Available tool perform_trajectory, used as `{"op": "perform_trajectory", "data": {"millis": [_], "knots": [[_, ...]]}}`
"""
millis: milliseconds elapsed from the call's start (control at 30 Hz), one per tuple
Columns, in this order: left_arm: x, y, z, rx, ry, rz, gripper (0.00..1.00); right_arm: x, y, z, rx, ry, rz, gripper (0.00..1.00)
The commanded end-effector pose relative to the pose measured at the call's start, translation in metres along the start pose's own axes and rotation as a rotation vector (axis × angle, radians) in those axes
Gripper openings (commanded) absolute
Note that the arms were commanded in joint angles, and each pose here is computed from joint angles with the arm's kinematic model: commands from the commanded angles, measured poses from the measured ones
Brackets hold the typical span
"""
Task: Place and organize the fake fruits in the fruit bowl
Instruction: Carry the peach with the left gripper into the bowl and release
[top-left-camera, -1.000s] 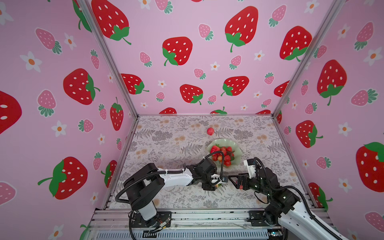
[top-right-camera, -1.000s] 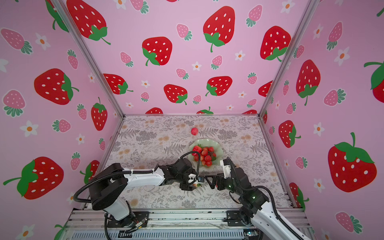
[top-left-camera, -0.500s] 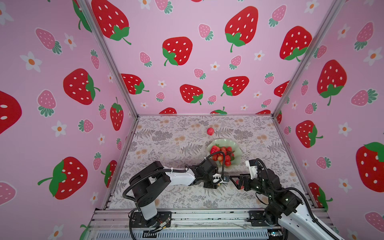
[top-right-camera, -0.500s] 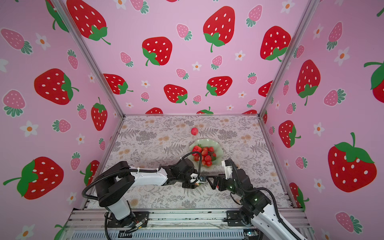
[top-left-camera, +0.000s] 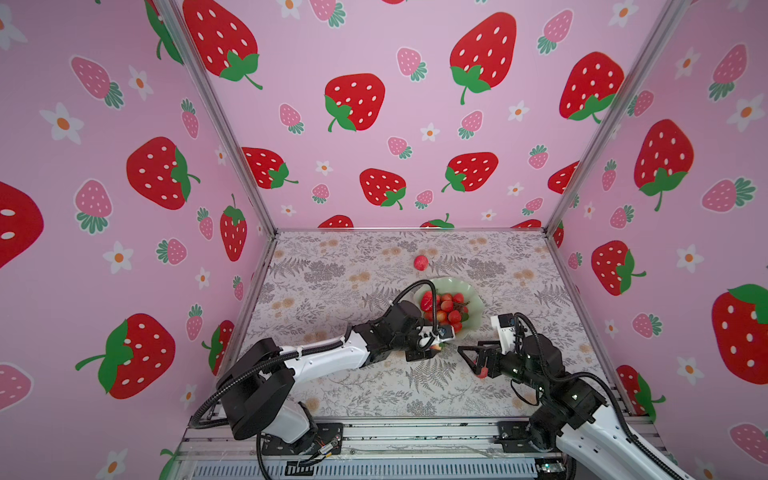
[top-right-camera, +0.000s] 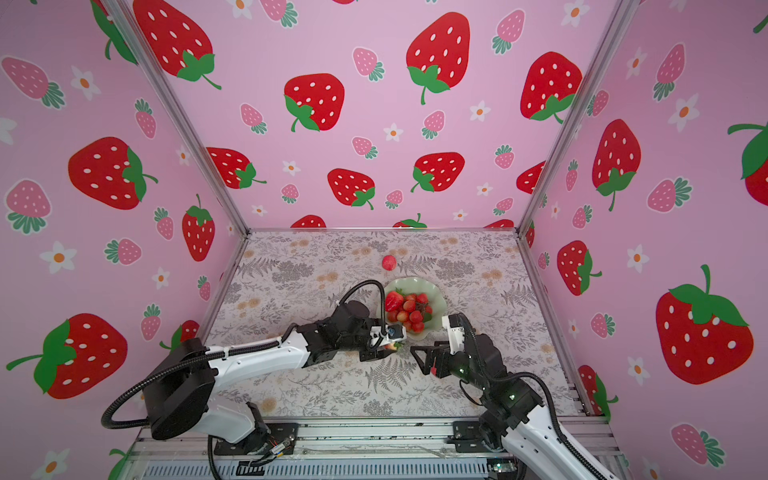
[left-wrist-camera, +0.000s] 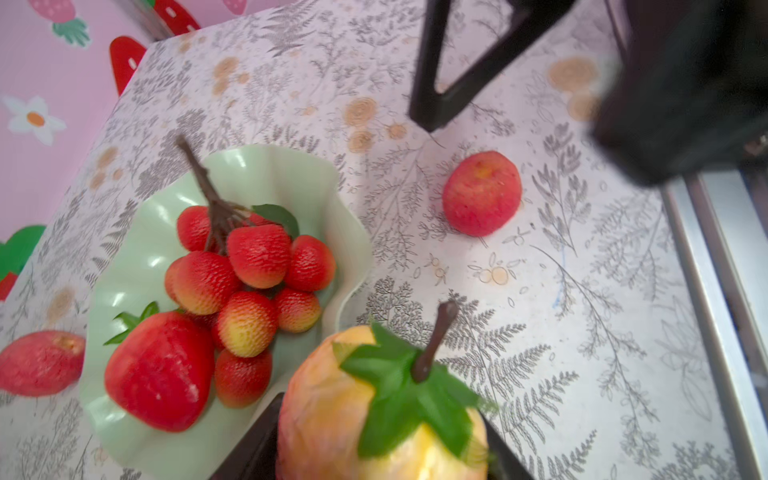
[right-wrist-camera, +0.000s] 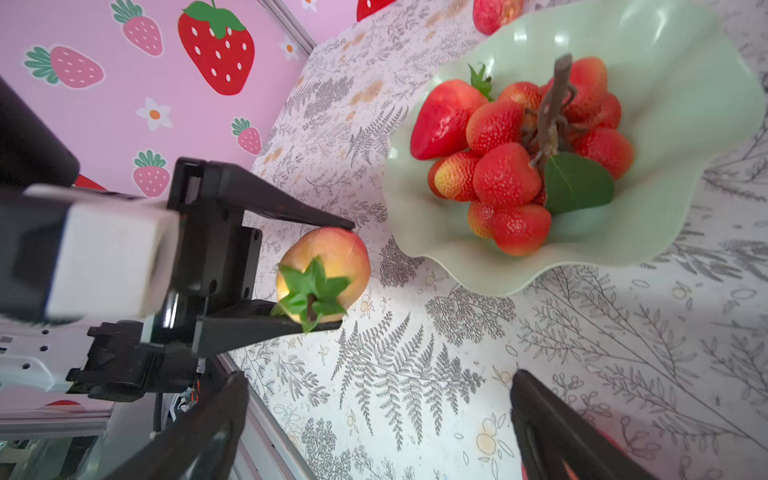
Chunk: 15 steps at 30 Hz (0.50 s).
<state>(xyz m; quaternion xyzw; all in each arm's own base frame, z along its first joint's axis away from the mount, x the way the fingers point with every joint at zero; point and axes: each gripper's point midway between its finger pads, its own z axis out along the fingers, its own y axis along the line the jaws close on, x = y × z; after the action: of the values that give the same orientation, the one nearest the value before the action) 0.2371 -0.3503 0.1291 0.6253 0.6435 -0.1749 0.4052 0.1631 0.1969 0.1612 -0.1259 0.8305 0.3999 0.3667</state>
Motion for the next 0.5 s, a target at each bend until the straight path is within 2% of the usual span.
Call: {"op": "perform_trajectory", "data": {"millis": [0, 133, 267, 367, 467], "knots": [[-0.023, 0.047, 0.0, -0.115, 0.004, -0.128, 0.51, -0.033, 0.019, -0.005, -0.033, -0.086, -0.068, 0.99], [-0.037, 0.096, 0.02, -0.227, 0.098, -0.235, 0.51, -0.043, 0.019, 0.0, -0.019, -0.082, -0.094, 0.99], [-0.045, 0.137, 0.038, -0.275, 0.11, -0.367, 0.51, -0.052, 0.023, 0.004, -0.033, -0.089, -0.1, 0.99], [-0.04, 0.151, 0.056, -0.28, 0.173, -0.392, 0.5, -0.057, 0.023, 0.005, -0.033, -0.098, -0.099, 0.99], [-0.038, 0.156, 0.074, -0.271, 0.181, -0.393, 0.51, -0.063, 0.02, 0.003, -0.027, -0.116, -0.096, 0.99]]}}
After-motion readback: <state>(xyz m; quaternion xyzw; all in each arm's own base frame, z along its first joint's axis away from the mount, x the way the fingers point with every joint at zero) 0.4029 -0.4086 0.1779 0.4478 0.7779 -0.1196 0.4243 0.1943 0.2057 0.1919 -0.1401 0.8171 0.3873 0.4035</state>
